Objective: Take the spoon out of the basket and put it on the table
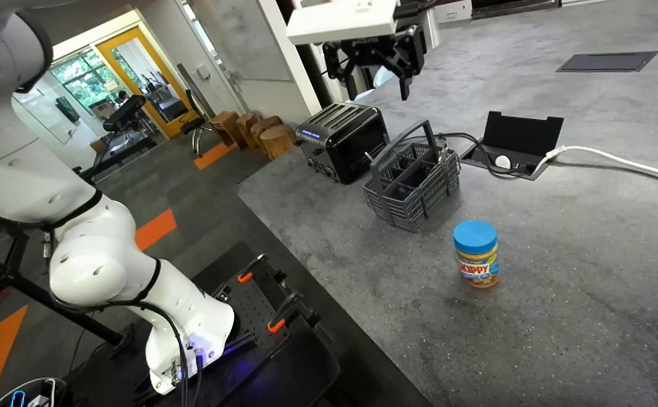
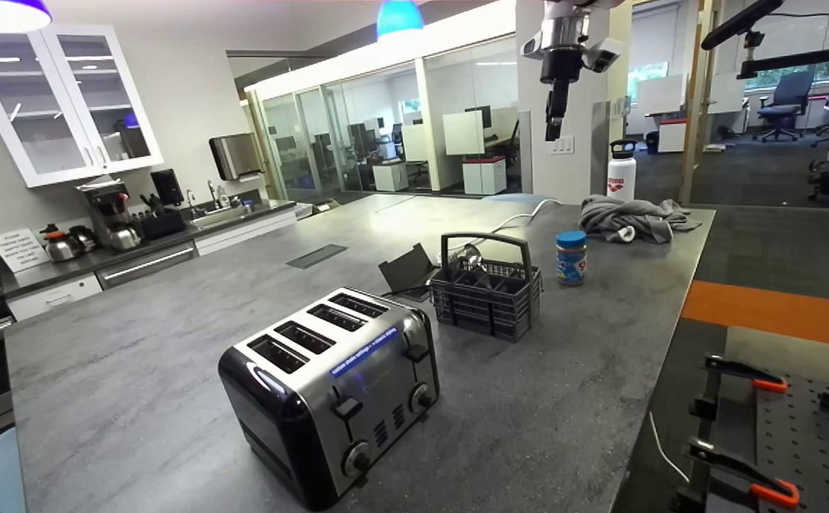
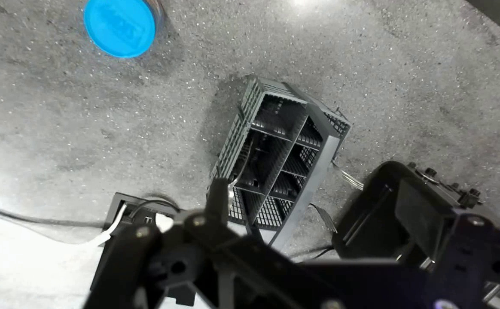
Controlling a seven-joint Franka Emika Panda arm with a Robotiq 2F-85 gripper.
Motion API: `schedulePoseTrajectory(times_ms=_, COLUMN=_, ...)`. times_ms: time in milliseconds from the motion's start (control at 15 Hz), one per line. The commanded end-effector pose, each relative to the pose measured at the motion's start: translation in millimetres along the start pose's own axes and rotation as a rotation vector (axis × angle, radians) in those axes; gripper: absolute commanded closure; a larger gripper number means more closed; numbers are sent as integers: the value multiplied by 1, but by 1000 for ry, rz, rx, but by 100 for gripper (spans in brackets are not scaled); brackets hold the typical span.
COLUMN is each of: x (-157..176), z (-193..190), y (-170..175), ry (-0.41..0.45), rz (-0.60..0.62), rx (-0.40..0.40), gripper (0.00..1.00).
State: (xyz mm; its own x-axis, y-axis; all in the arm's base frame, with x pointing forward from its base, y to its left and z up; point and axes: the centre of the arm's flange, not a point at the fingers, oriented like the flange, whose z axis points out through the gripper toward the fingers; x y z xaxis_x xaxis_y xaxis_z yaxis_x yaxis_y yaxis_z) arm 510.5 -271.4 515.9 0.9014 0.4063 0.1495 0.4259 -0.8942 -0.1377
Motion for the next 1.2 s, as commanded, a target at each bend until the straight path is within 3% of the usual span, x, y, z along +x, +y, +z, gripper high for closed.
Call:
schedulePoseTrajectory(times_ms=0, x=4, z=3, y=2, ry=-5, rz=-5, rx=3, gripper=0)
schedulePoseTrajectory(times_ms=200, x=9, z=0, y=2, ry=-6, rz=-16, rx=3, gripper=0)
schedulePoseTrajectory(times_ms=600, x=32, z=45, y=77, ry=10, rz=-169, rx=-36, gripper=0)
schedulePoseTrajectory(times_ms=867, x=46, z=98, y=124, ry=42, rz=-271, rx=64, gripper=0)
schedulePoseTrajectory(times_ms=1133, x=70, z=146, y=131, ry=71, rz=-326, rx=105, gripper=0)
